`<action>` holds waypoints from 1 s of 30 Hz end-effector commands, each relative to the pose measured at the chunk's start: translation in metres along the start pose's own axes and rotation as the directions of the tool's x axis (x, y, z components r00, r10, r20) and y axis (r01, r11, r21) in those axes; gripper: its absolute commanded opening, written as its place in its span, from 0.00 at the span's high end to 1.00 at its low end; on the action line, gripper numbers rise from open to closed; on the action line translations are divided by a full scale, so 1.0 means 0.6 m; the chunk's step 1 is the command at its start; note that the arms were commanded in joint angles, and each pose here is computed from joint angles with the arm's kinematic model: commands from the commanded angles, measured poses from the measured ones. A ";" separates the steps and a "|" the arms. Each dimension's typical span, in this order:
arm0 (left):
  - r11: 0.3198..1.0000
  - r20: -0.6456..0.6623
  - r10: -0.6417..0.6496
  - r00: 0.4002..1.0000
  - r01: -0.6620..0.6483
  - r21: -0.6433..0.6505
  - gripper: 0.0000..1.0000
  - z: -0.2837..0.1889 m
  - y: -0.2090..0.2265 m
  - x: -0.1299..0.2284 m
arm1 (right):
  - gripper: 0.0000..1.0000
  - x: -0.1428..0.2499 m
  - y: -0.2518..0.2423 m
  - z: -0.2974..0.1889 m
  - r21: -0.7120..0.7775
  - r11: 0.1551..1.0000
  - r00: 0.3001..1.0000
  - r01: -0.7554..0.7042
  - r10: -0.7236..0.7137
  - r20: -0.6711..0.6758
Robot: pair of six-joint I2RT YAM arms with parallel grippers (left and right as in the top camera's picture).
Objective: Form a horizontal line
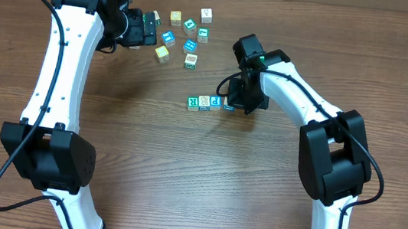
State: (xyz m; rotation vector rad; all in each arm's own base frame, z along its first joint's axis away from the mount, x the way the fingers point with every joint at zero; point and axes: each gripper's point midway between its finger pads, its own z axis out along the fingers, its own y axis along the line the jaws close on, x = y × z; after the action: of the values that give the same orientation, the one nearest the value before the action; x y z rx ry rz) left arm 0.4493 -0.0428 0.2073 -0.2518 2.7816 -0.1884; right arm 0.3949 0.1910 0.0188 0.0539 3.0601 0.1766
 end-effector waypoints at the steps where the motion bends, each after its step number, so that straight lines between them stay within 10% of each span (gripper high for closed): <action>1: 1.000 0.003 -0.008 1.000 0.008 -0.005 0.00 0.001 0.000 -0.002 | 0.96 -0.001 0.000 -0.003 -0.005 1.000 1.000 0.002 -0.002 0.006; 30: 1.000 0.003 -0.008 1.000 0.008 -0.005 0.00 0.001 0.000 -0.002 | 0.96 -0.031 -0.001 -0.004 0.020 0.996 0.992 0.087 -0.088 0.084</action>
State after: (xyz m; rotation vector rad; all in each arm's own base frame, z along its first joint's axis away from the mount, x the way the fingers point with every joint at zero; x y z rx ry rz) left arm 0.4493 -0.0428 0.2073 -0.2513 2.7816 -0.1883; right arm 0.4144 0.1864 0.0208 -0.0291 2.9731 0.1137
